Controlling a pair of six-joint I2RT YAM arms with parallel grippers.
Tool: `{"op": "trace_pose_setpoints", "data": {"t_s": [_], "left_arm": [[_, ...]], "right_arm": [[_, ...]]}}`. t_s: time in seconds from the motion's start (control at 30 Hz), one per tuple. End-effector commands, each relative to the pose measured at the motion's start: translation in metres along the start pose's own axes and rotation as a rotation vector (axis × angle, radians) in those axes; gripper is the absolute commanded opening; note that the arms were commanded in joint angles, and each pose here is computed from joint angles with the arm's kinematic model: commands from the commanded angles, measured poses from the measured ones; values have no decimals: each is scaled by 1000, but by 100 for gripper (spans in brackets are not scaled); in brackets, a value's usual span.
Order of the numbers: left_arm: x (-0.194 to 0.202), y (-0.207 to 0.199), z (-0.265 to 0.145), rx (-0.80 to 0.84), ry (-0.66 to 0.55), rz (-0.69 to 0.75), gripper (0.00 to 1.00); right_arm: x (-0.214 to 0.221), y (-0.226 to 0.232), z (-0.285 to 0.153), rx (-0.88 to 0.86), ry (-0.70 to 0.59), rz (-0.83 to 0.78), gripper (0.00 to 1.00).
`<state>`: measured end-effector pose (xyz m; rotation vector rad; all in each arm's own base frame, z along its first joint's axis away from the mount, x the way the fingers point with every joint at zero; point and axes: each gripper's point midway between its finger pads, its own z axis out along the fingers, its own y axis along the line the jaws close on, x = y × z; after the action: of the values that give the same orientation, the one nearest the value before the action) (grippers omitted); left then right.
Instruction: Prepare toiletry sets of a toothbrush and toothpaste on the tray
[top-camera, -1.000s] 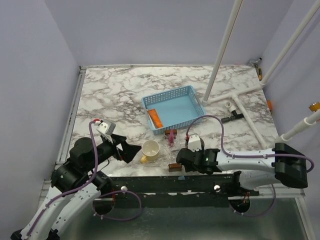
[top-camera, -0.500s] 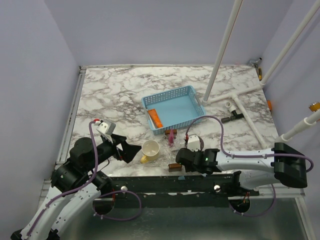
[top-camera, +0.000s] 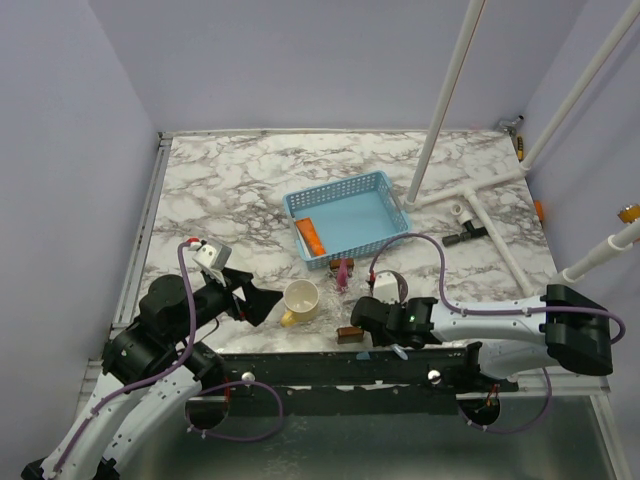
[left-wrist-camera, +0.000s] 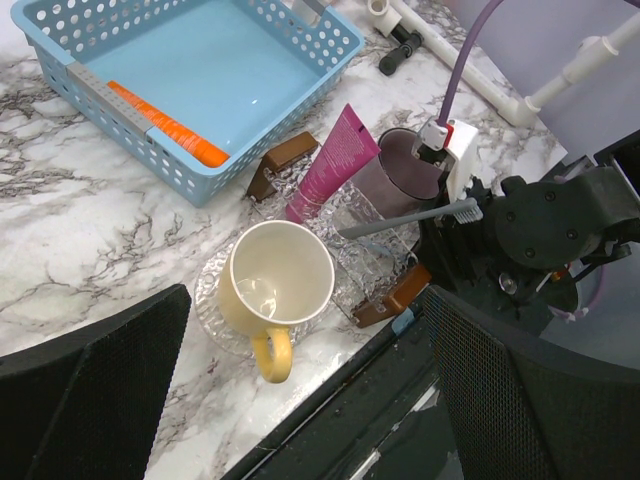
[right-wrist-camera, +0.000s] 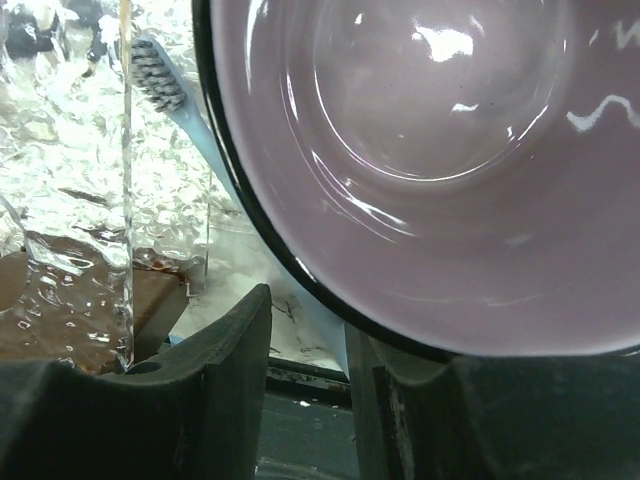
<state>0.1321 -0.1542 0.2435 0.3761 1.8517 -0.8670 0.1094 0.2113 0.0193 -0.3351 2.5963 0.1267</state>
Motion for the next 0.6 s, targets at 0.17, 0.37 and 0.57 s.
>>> {"op": "trace_pose_setpoints", "data": {"t_s": [0.17,0.37,0.57], "left_arm": [[0,-3,0,23,-7,13,99],[-1,-4,0,24,-10,14,99],[-1,-3,0,23,-10,13,99]], "right_arm": [[14,3,5,-12,37,-12,31],[21,4,10,5,62,-38,24],[19,7,8,10,58,-61,14]]}}
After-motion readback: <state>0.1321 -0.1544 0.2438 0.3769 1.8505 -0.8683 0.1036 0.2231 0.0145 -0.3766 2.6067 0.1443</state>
